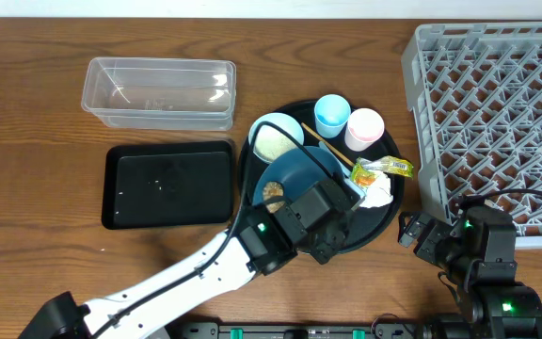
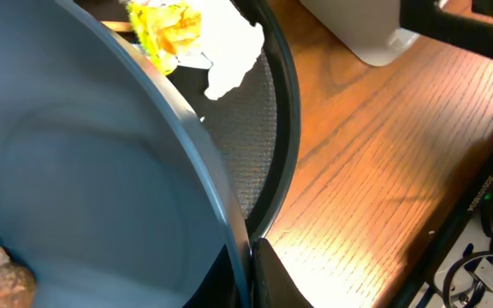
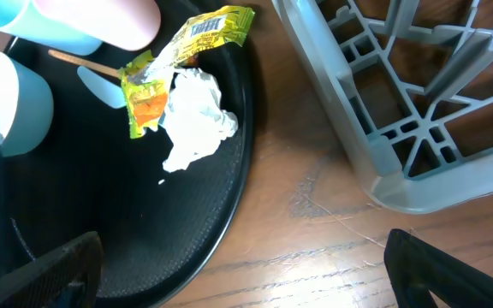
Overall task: Sort waste into correct bins and load items into the dishwasher rack
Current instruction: 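Lift the blue plate and tilt it over the black rectangular tray, then carry the emptied blue plate back and lower it onto the round tray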
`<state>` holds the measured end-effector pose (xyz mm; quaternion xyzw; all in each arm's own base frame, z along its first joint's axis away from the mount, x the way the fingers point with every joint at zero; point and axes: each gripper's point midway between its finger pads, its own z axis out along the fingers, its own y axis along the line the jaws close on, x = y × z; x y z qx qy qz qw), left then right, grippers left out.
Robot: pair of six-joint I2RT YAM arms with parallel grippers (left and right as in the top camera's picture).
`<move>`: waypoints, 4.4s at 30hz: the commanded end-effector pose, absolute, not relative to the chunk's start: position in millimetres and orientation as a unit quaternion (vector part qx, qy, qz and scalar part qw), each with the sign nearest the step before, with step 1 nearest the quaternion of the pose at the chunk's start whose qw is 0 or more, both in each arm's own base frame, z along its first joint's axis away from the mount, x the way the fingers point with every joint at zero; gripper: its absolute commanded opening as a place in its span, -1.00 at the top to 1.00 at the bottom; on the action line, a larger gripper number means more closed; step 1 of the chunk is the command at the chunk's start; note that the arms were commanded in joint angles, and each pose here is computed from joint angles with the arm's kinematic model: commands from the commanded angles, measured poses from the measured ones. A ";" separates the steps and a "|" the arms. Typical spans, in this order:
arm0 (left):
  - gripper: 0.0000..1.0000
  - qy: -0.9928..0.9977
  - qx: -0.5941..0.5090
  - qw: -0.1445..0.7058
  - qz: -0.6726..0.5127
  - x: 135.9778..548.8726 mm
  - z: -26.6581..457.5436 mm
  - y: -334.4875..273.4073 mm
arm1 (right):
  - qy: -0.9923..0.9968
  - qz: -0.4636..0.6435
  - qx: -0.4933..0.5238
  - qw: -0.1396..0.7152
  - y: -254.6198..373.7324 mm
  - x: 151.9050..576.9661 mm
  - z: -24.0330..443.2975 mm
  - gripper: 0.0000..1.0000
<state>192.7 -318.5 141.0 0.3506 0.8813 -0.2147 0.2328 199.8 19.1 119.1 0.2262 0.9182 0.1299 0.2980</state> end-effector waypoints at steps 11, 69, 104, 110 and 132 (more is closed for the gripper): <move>0.88 0.882 0.217 0.329 -0.259 238.1 222.4 -249.5 | 0.916 0.124 0.223 0.309 16.0 202.2 125.9 -0.99; 0.88 0.753 -0.038 0.348 -0.557 279.1 270.4 -39.5 | 0.916 0.124 0.223 0.309 16.0 202.1 125.8 -0.98; 0.88 0.874 0.159 0.256 -0.382 204.8 226.5 -187.8 | 0.916 0.124 0.223 0.309 16.0 202.1 125.8 -0.99; 0.88 0.880 0.212 0.239 -0.351 202.9 202.7 -238.4 | 0.916 0.124 0.223 0.309 16.1 202.1 125.8 -0.99; 0.36 0.886 0.270 0.182 -0.330 203.0 126.6 -320.4 | 0.916 0.124 0.223 0.309 16.0 202.1 125.8 -0.99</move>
